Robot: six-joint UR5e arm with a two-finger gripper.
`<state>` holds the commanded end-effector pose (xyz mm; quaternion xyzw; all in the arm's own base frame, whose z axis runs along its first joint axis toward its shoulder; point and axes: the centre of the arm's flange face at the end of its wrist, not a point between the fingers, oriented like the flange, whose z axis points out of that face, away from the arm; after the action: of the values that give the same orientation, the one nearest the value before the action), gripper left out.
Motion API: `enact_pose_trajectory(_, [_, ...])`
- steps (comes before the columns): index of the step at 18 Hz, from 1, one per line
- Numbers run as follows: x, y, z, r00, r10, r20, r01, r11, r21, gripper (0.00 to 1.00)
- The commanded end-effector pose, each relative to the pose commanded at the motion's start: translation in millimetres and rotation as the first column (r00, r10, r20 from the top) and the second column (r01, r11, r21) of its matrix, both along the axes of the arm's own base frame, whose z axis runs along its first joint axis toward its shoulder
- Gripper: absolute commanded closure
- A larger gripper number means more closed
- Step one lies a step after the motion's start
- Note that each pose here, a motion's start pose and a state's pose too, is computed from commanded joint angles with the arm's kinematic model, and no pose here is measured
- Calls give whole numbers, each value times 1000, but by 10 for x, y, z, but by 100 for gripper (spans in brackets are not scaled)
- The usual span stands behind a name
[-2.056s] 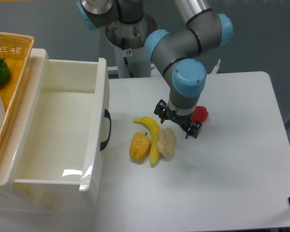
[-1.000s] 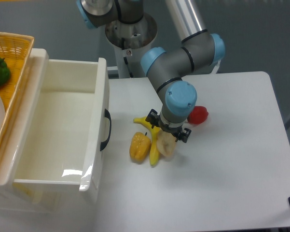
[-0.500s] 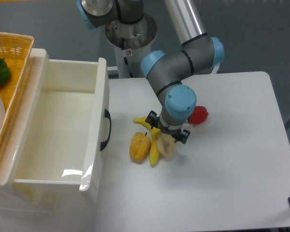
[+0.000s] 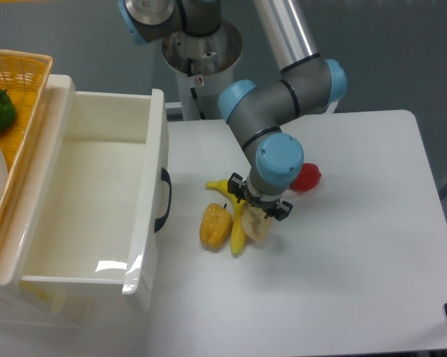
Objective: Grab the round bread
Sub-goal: 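Close the gripper fingers on the bread bun, then lift the gripped bread bun up off the table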
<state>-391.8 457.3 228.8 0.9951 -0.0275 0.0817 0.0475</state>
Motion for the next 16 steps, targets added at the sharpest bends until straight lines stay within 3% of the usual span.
enact_pose_trajectory(8, [-73,22,110,1000,2,-16,-2,1000,14,90])
enact_pose_trajectory(16, [-355,132,754,999,10,-33,-8,997,75,90])
